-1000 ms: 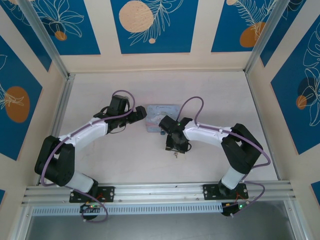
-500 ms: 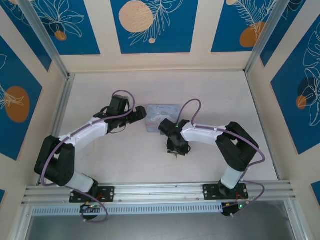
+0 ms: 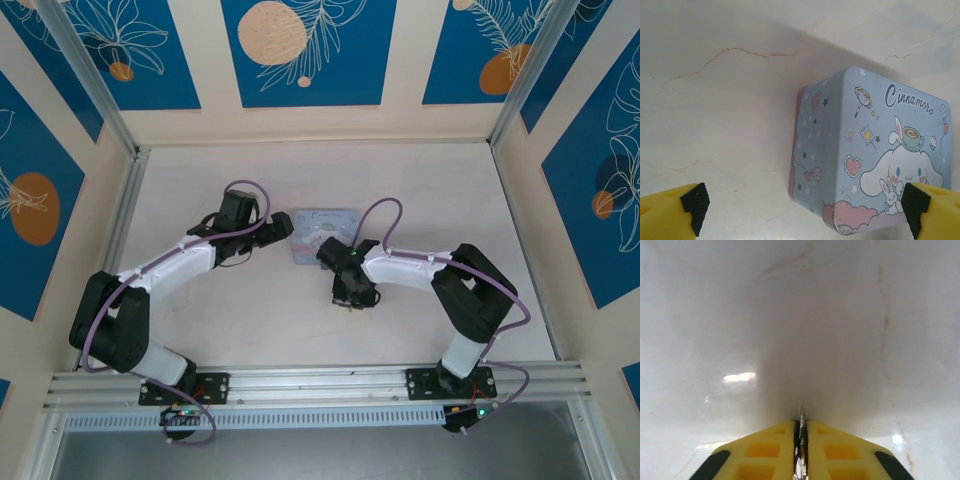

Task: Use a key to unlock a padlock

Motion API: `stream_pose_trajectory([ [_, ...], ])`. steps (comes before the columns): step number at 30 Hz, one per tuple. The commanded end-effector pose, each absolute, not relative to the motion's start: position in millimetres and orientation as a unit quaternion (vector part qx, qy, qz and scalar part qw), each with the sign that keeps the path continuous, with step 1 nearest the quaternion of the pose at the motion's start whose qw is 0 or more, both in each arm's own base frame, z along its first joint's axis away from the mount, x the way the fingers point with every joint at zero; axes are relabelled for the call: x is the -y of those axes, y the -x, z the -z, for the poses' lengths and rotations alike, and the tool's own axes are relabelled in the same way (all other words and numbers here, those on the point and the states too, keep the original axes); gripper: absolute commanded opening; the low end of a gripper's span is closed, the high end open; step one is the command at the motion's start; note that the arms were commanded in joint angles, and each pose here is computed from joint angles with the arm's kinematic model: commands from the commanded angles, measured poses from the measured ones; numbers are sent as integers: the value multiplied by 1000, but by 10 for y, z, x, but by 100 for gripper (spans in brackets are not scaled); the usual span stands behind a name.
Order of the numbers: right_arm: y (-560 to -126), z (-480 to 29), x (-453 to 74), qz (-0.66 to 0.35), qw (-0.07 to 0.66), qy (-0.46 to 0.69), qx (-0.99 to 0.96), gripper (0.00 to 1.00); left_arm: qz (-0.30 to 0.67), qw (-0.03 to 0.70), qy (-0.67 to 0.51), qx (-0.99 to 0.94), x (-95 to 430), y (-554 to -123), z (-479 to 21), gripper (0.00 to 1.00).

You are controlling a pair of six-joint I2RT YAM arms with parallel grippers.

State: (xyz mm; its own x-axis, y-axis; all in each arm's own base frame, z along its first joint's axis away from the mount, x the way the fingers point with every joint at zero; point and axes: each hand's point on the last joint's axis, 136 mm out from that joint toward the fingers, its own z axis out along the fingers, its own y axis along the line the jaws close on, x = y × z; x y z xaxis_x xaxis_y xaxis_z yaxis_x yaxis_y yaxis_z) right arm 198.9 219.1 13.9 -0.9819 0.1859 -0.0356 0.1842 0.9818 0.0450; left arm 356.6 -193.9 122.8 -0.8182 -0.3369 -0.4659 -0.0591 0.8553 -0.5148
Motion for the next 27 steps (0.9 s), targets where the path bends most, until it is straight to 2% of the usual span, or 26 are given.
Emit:
stream_pose_trajectory([
  [1, -1892, -40, -2043, 7, 15, -92, -996, 6, 251, 288, 107, -918, 1979, -3601, -1312, 100],
  [4, -1908, -129, -2047, -3, 24, -88, -996, 0, 251, 289, 106, -918, 1978, -3599, -1318, 100],
  [16, -2104, -597, -2187, -117, 76, -107, -984, 0, 265, 299, 78, -913, 2049, -3577, -1413, 100],
  [20, -2196, -764, -2226, -173, 75, -163, -969, 0, 286, 293, 81, -909, 2108, -3563, -1458, 100],
  [27, -2531, -1212, -2198, -234, 90, -297, -922, 0, 381, 261, 100, -881, 2378, -3516, -1634, 100],
])
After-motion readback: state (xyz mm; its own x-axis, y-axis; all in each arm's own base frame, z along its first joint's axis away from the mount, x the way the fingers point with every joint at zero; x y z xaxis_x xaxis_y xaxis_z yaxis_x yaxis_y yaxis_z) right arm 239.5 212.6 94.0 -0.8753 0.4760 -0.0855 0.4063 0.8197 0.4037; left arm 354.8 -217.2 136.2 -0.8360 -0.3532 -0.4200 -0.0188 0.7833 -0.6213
